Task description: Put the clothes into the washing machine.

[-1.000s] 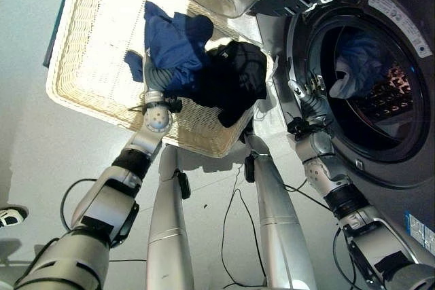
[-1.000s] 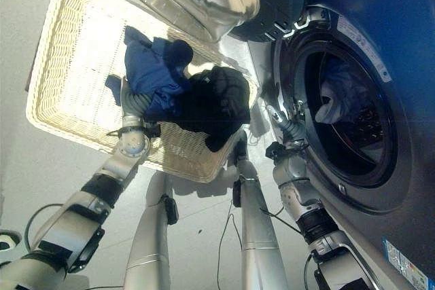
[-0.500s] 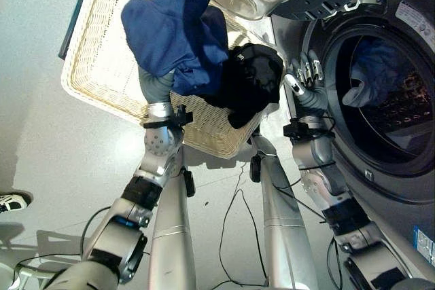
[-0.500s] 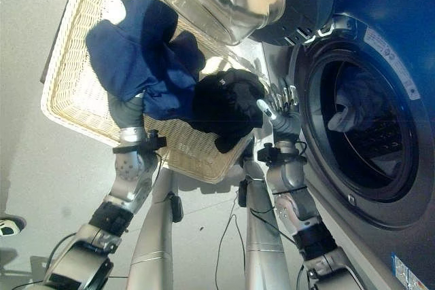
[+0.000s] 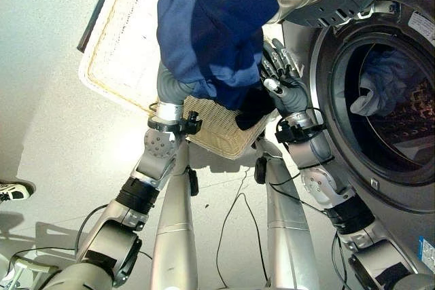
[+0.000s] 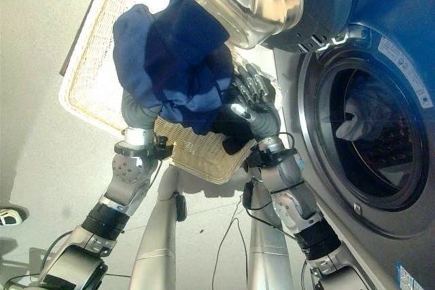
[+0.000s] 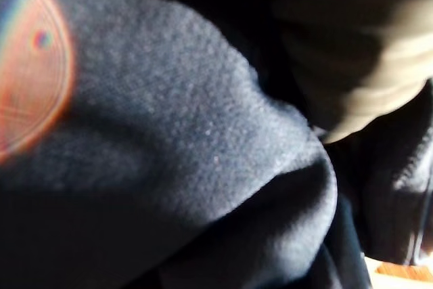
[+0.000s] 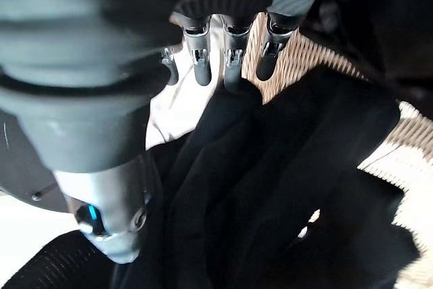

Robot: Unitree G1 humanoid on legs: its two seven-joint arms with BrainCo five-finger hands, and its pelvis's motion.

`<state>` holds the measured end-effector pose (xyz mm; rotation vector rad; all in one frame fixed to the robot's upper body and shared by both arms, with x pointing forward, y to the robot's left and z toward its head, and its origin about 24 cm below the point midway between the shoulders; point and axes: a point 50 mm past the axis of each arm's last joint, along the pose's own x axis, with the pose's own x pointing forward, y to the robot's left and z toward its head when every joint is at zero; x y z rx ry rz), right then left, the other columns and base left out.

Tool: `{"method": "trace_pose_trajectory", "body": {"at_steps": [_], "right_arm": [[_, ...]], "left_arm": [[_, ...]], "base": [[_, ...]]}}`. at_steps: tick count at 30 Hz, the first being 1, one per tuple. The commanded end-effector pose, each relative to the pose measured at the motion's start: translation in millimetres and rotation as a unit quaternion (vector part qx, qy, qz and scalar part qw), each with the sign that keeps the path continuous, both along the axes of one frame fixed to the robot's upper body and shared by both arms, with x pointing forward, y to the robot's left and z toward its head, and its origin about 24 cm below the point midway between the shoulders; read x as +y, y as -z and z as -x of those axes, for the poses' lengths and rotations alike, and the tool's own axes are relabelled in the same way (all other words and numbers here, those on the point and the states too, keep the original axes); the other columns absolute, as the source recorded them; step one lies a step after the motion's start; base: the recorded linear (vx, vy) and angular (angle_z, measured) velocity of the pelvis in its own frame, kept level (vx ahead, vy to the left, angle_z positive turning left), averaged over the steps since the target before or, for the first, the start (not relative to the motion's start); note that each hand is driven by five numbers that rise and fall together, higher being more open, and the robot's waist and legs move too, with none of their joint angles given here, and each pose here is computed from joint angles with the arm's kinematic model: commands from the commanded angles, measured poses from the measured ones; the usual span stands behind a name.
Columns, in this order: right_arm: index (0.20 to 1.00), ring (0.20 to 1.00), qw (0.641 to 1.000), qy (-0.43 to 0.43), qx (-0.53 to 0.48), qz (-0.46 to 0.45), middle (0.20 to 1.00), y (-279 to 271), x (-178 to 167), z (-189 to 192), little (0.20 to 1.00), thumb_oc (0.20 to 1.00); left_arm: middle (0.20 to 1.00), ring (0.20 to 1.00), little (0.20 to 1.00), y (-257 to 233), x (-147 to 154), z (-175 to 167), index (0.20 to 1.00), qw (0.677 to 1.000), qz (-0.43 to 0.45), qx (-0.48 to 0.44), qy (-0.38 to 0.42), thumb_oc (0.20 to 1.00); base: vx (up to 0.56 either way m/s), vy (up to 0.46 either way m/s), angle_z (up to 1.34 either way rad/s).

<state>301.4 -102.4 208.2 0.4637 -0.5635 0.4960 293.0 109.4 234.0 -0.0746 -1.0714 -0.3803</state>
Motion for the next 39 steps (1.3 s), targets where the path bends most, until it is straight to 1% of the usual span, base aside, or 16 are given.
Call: {"method": "trace_pose_trajectory", "body": {"at_steps": [1, 7, 13, 16, 18, 19, 21, 22, 23, 25, 27, 31, 32, 33, 37, 39], "right_arm": [[1.0, 1.0, 0.998, -0.043, -0.051, -0.019, 1.0, -23.2, 14.4, 13.6, 1.0, 1.0], [1.0, 1.0, 0.996, -0.071, -0.037, -0.035, 1.0, -26.0, 22.2, 10.5, 1.0, 1.0], [1.0, 1.0, 0.988, -0.149, 0.005, -0.045, 1.0, -20.7, 32.3, 8.0, 1.0, 1.0], [1.0, 1.0, 0.981, -0.189, 0.022, -0.047, 1.0, -16.5, 37.5, 8.5, 1.0, 1.0], [1.0, 1.0, 0.975, -0.215, 0.028, -0.05, 1.0, -14.9, 39.0, 8.7, 1.0, 1.0], [1.0, 1.0, 0.969, -0.238, 0.032, -0.056, 1.0, -14.7, 40.0, 10.0, 1.0, 1.0], [1.0, 1.0, 0.961, -0.266, 0.035, -0.062, 1.0, -14.7, 40.2, 10.5, 1.0, 1.0], [1.0, 1.0, 0.959, -0.275, 0.035, -0.064, 1.0, -15.3, 40.1, 11.5, 1.0, 1.0], [1.0, 1.0, 0.959, -0.275, 0.035, -0.064, 1.0, -15.3, 40.1, 11.5, 1.0, 1.0], [1.0, 1.0, 0.955, -0.289, 0.03, -0.066, 1.0, -16.9, 37.2, 12.5, 1.0, 1.0], [1.0, 1.0, 0.954, -0.293, 0.023, -0.065, 1.0, -18.2, 35.6, 13.5, 1.0, 1.0], [1.0, 1.0, 0.951, -0.303, 0.008, -0.066, 1.0, -18.7, 33.2, 15.5, 1.0, 1.0], [1.0, 1.0, 0.95, -0.305, 0.003, -0.065, 1.0, -19.1, 32.9, 16.5, 1.0, 1.0], [1.0, 1.0, 0.949, -0.308, 0.002, -0.065, 1.0, -20.0, 33.1, 17.6, 1.0, 1.0], [1.0, 1.0, 0.95, -0.307, -0.01, -0.063, 1.0, -23.6, 30.1, 18.8, 1.0, 1.0], [1.0, 1.0, 0.95, -0.307, -0.01, -0.063, 1.0, -23.8, 29.6, 18.8, 1.0, 1.0]], "left_arm": [[0.2, 0.2, 0.2, -28.6, -19.7, 20.2, 0.2, 0.994, -0.006, -0.071, 0.08, 0.2], [0.2, 0.2, 0.2, -25.7, -35.3, 20.9, 0.2, 0.991, -0.039, -0.053, 0.114, 0.2], [0.2, 0.2, 0.2, -24.2, -41.2, 23.3, 0.2, 0.991, -0.057, -0.054, 0.112, 0.2], [0.2, 0.2, 0.2, -23.9, -43.3, 24.7, 0.2, 0.992, -0.071, -0.071, 0.072, 0.2], [0.2, 0.2, 0.2, -23.1, -42.7, 23.2, 0.2, 0.992, -0.086, -0.089, 0.015, 0.2], [0.2, 0.2, 0.2, -23.4, -38.6, 19.9, 0.2, 0.989, -0.094, -0.103, -0.039, 0.2], [0.2, 0.2, 0.2, -23.5, -32.8, 14.7, 0.2, 0.979, -0.112, -0.126, -0.113, 0.2], [0.2, 0.2, 0.2, -23.6, -30.0, 12.6, 0.2, 0.975, -0.118, -0.129, -0.134, 0.2], [0.2, 0.2, 0.2, -23.6, -30.0, 12.6, 0.2, 0.975, -0.118, -0.129, -0.134, 0.2], [0.2, 0.2, 0.2, -22.6, -22.3, 7.1, 0.2, 0.962, -0.14, -0.14, -0.187, 0.2], [0.2, 0.2, 0.2, -22.0, -19.5, 4.8, 0.2, 0.96, -0.148, -0.136, -0.197, 0.2], [0.2, 0.2, 0.2, -18.4, -17.9, -0.6, 0.2, 0.939, -0.189, -0.147, -0.246, 0.2], [0.2, 0.2, 0.2, -17.0, -18.3, -4.1, 0.2, 0.922, -0.222, -0.158, -0.274, 0.2], [0.2, 0.2, 0.2, -16.7, -18.2, -5.3, 0.2, 0.914, -0.234, -0.165, -0.288, 0.2], [0.2, 0.2, 0.2, -17.8, -15.7, -10.8, 0.2, 0.892, -0.273, -0.172, -0.317, 0.2], [0.2, 0.2, 0.2, -17.5, -15.6, -11.1, 0.2, 0.891, -0.274, -0.173, -0.318, 0.2]], "base": [[0.0, 0.0, 0.0], [0.0, 0.0, 0.0], [0.0, 0.0, 0.0], [0.0, 0.0, 0.0], [0.0, 0.0, 0.0], [0.01, -0.019, 0.06], [0.01, -0.022, 0.09], [0.0, -0.013, 0.05], [0.0, -0.02, 0.04], [0.0, 0.0, 0.0], [0.0, 0.0, 0.0], [0.0, 0.0, 0.0], [0.0, 0.0, 0.0], [0.0, 0.0, 0.0], [0.0, 0.0, 0.0], [0.0, 0.0, 0.0]]}}
